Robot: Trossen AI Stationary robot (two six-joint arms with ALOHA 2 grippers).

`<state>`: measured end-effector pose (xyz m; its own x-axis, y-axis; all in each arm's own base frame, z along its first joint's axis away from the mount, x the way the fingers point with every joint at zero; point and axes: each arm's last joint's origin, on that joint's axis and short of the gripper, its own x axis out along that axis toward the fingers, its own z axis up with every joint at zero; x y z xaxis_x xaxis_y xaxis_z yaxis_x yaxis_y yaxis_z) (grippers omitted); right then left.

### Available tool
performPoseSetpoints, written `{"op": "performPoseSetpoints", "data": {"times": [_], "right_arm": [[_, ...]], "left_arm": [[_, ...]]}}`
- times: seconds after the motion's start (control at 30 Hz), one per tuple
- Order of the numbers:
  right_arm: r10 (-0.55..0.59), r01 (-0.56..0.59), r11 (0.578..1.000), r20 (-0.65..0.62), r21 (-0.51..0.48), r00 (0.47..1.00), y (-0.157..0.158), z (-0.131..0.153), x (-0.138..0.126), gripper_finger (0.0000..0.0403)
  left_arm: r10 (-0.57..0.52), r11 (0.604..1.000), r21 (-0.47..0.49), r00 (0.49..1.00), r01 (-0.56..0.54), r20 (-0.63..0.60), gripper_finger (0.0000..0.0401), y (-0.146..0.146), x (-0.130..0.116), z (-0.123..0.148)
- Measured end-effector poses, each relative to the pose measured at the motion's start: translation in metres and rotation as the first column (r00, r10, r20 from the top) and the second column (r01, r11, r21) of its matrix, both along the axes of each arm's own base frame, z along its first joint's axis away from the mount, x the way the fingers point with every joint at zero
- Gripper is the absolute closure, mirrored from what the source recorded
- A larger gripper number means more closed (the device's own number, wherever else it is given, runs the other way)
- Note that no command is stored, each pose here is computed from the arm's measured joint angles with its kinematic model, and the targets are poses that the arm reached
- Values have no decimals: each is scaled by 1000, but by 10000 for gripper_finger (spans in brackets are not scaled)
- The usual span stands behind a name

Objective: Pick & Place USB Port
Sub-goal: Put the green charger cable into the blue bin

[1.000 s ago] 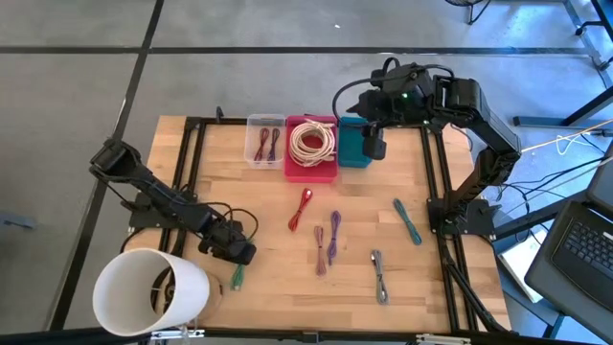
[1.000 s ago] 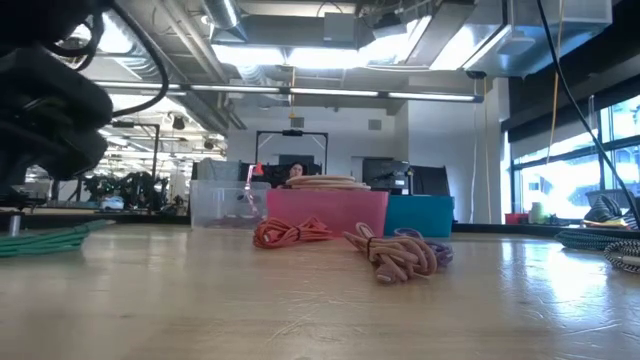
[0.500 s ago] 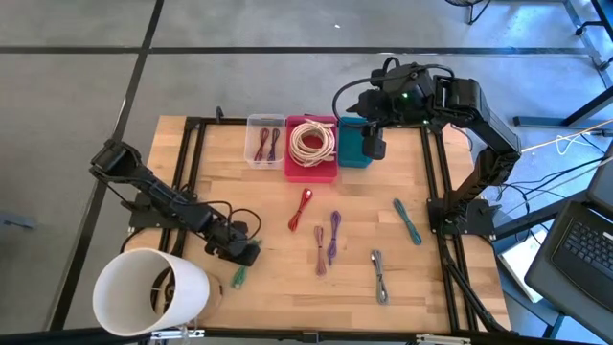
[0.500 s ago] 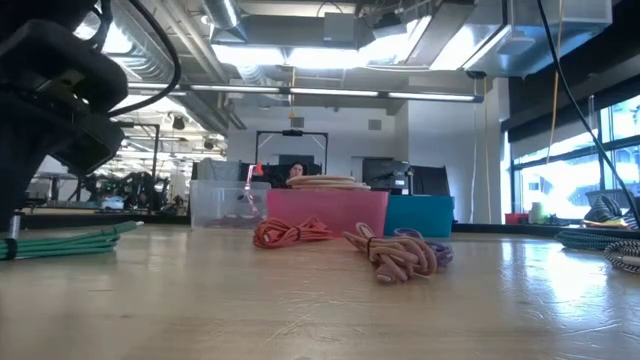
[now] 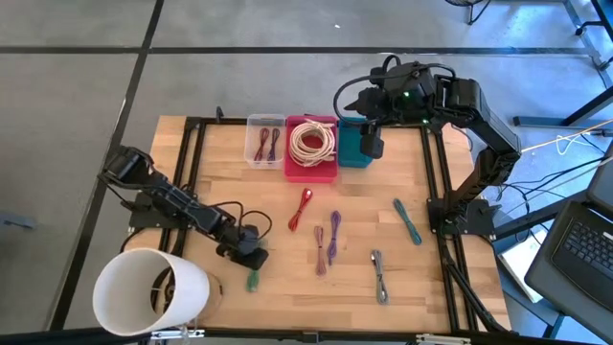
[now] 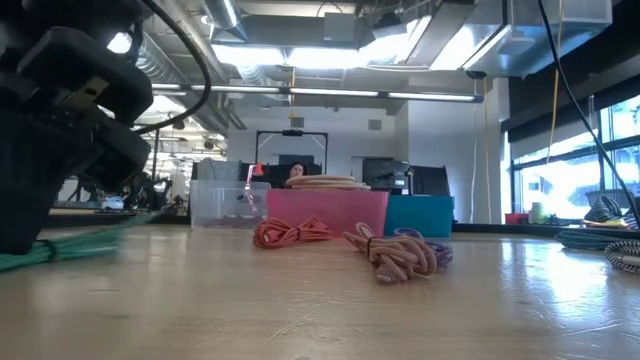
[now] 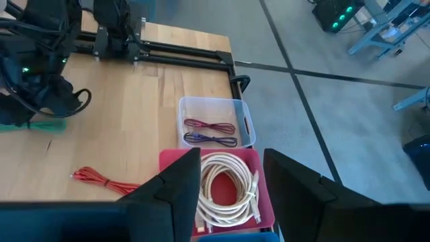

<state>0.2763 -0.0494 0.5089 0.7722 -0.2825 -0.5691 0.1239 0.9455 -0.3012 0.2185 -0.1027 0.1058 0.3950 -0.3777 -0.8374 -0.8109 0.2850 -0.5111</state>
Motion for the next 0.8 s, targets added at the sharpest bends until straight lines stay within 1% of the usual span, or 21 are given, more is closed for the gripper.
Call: {"op": "performPoseSetpoints", "data": {"times": [0.03, 0.13, 0.2, 0.27, 0.33, 0.37, 0.43, 0.53, 0.67, 0.73, 0.8], "right_arm": [[0, 0, 1000, 0, 0, 1000, 0, 0, 0, 238], [-15, 15, 1000, -1, 25, 1000, 0, -1, 0, 238], [-24, 25, 998, -8, 50, 1000, 0, -2, -1, 238], [10, -8, 997, -33, 83, 999, 2, -4, -3, 238], [49, -43, 993, -51, 110, 997, 3, -6, -4, 238], [61, -53, 991, -60, 120, 996, 4, -7, -4, 238], [80, -70, 988, -63, 138, 995, 5, -7, -5, 238], [87, -77, 982, -54, 174, 995, 6, -7, -4, 238], [89, -69, 976, -85, 205, 992, 6, -10, -7, 238], [92, -66, 974, -112, 215, 989, 7, -12, -9, 238], [87, -60, 973, -115, 222, 990, 7, -12, -9, 238]], "left_arm": [[-6, 1000, 8, 1000, 6, 11, 381, 1, 1, 0], [-6, 998, 60, 998, 3, 57, 393, 4, 5, 2], [18, 992, 123, 994, -31, 111, 394, 6, 12, 6], [22, 982, 184, 987, -51, 159, 395, 6, 18, 11], [37, 960, 263, 977, -93, 209, 396, 9, 23, 18], [44, 949, 293, 969, -116, 242, 397, 10, 27, 24], [43, 933, 324, 939, -160, 340, 397, 11, 35, 43], [-1, 904, 383, 896, -189, 443, 398, 19, 39, 68], [-49, 841, 468, 824, -271, 564, 398, 41, 39, 105], [-100, 790, 527, 782, -314, 615, 398, 55, 40, 120], [-145, 726, 568, 722, -387, 677, 398, 73, 42, 136]]}}
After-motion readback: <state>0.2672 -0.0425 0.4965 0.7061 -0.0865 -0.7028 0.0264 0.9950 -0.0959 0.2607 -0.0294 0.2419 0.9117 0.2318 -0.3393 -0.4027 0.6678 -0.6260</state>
